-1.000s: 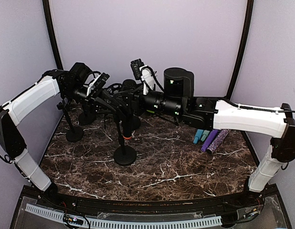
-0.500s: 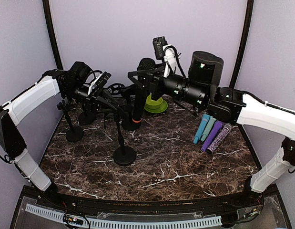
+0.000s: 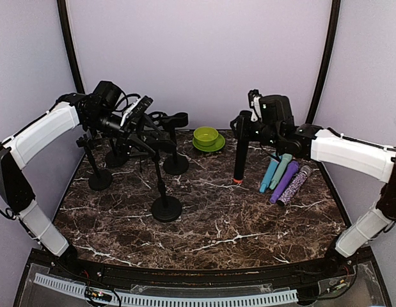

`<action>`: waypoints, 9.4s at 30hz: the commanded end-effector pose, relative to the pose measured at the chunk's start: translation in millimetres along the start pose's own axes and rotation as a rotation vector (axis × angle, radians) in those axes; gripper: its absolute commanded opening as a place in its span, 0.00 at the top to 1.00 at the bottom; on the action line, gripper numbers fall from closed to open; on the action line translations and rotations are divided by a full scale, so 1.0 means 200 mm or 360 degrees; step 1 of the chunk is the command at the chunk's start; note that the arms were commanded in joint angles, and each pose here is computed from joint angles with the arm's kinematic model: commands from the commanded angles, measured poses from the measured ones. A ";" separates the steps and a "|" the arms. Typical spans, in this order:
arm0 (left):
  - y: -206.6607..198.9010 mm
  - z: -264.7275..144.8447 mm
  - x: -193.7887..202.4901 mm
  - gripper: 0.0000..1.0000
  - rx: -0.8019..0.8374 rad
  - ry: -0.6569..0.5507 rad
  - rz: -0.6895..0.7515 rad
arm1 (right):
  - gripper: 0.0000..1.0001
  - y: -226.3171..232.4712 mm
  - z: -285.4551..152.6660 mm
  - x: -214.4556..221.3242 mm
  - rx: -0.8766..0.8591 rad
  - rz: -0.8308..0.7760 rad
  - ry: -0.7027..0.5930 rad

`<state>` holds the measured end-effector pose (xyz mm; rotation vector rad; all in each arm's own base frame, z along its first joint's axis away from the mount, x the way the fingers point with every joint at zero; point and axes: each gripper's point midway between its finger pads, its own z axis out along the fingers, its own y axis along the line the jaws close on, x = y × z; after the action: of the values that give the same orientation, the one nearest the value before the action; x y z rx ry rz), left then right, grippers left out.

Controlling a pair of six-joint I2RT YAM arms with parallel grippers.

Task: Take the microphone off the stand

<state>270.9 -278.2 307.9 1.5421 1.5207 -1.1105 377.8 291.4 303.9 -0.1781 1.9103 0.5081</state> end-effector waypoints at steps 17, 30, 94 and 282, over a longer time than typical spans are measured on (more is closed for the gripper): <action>-0.08 -0.11 0.00 0.01 -0.0221 0.0175 -0.0093 | 0.85 -0.76 0.49 0.55 0.0462 0.0435 0.0539; -0.08 -0.12 0.05 0.01 -0.0247 0.0222 -0.0113 | 0.63 -0.85 0.61 0.71 0.0537 0.0485 0.0654; -0.03 -0.17 0.11 0.01 -0.0315 0.0219 -0.0194 | 0.69 0.43 0.33 0.79 -0.0410 0.0097 0.0493; -0.22 -0.14 -0.05 1.00 0.0166 -0.0229 -0.0431 | 0.97 1.36 -0.18 -0.21 -0.1489 0.0215 -0.0346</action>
<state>262.3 -249.9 284.2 1.2774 1.8357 -1.2424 273.7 537.8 341.4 -0.6251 1.6436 1.2932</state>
